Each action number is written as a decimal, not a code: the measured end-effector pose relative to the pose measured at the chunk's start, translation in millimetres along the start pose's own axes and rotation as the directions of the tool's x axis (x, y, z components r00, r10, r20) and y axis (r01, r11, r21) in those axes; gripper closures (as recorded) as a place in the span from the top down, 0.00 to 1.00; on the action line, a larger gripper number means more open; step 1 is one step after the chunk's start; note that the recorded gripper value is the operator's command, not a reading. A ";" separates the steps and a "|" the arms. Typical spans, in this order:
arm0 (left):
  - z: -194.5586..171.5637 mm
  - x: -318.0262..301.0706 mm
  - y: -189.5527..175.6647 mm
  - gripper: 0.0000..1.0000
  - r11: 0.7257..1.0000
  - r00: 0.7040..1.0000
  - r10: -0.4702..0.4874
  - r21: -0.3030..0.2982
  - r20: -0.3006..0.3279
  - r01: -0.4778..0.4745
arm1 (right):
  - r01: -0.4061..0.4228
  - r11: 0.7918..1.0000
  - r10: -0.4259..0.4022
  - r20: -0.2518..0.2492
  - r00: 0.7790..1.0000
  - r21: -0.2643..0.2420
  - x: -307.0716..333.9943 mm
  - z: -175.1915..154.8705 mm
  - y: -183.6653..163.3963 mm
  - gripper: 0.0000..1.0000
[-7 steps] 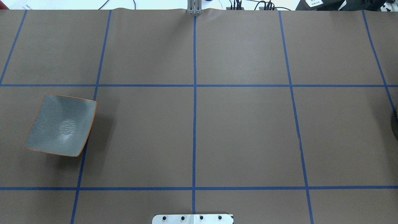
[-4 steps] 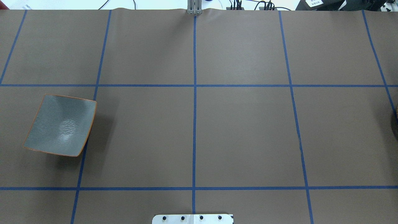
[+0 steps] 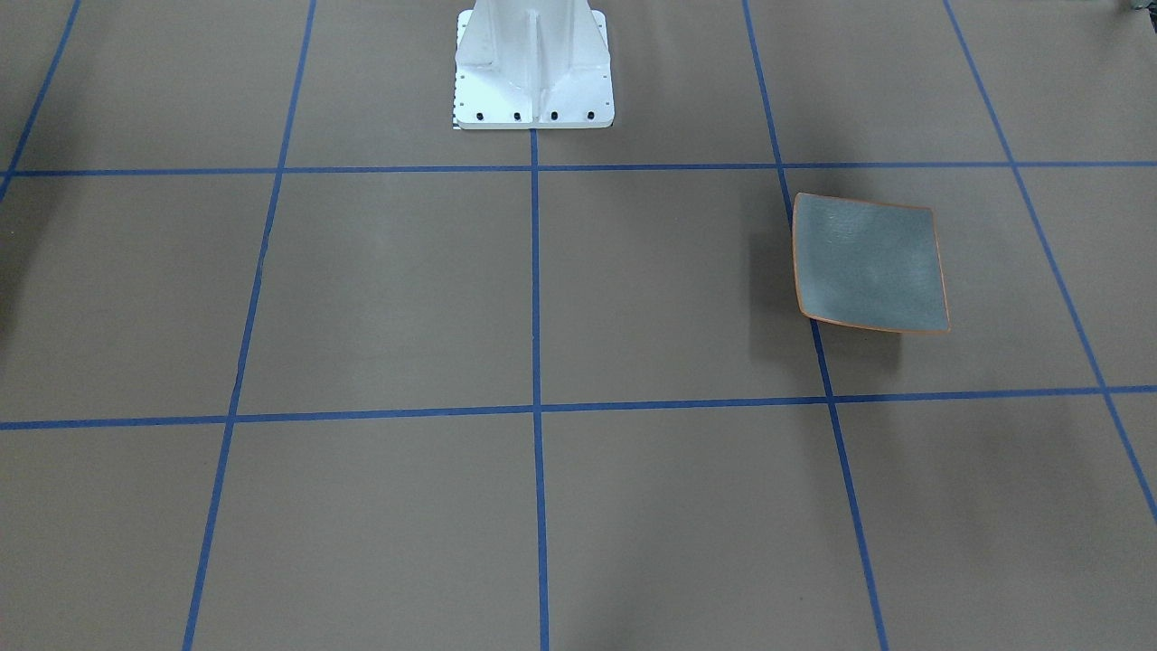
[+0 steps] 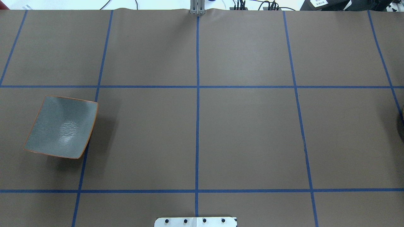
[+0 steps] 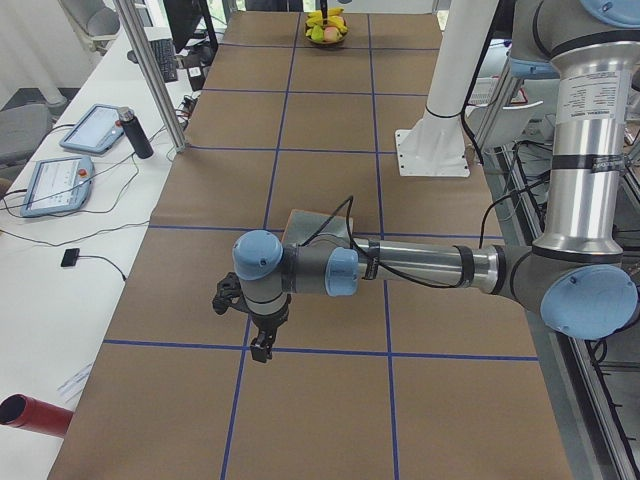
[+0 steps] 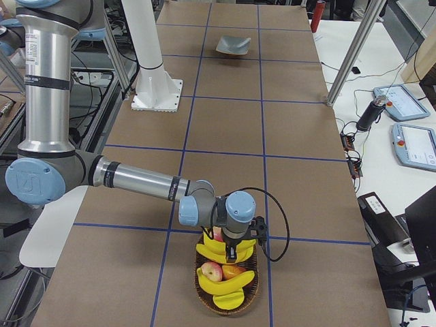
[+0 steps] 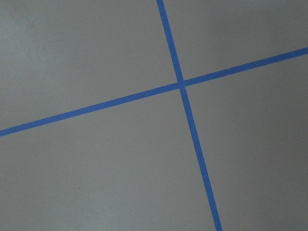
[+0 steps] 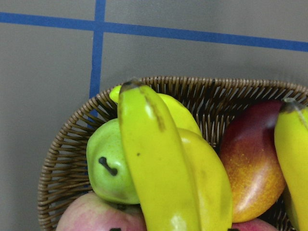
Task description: Transfer all bananas from basket to plate
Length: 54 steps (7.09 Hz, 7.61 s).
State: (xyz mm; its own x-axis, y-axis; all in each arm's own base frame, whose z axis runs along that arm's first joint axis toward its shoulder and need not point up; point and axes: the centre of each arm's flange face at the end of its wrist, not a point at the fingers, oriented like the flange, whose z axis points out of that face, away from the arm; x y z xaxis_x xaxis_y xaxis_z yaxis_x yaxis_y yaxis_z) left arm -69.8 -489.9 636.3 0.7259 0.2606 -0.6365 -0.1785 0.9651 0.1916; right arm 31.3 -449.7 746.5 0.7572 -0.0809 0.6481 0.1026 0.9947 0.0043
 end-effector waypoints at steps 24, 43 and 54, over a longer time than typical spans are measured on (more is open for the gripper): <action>-25.6 24.9 -47.2 1.00 0.995 0.996 -0.076 0.058 -0.049 0.079 | -0.133 0.972 0.048 0.389 0.920 0.195 -144.0 -186.6 -139.8 0.00; -131.4 612.8 -153.1 0.98 0.955 0.651 -0.282 -0.144 -0.705 0.258 | -0.295 0.955 0.255 0.556 0.791 -0.020 -735.4 -219.5 -21.1 0.00; -109.1 686.8 -114.7 0.86 0.993 0.645 0.039 -0.045 -0.763 -0.113 | -0.195 0.979 0.119 0.617 0.778 0.056 -738.9 -229.0 -16.9 0.00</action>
State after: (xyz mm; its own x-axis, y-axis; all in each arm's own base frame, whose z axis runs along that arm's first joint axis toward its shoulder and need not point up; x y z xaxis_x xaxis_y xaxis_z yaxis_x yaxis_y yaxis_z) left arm 376.8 -418.8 95.6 -0.0456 0.2248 -0.9733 -0.2889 0.9297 0.2282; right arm -382.2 -421.2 93.2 0.2029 0.0948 0.9746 -0.0835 0.9934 -0.0792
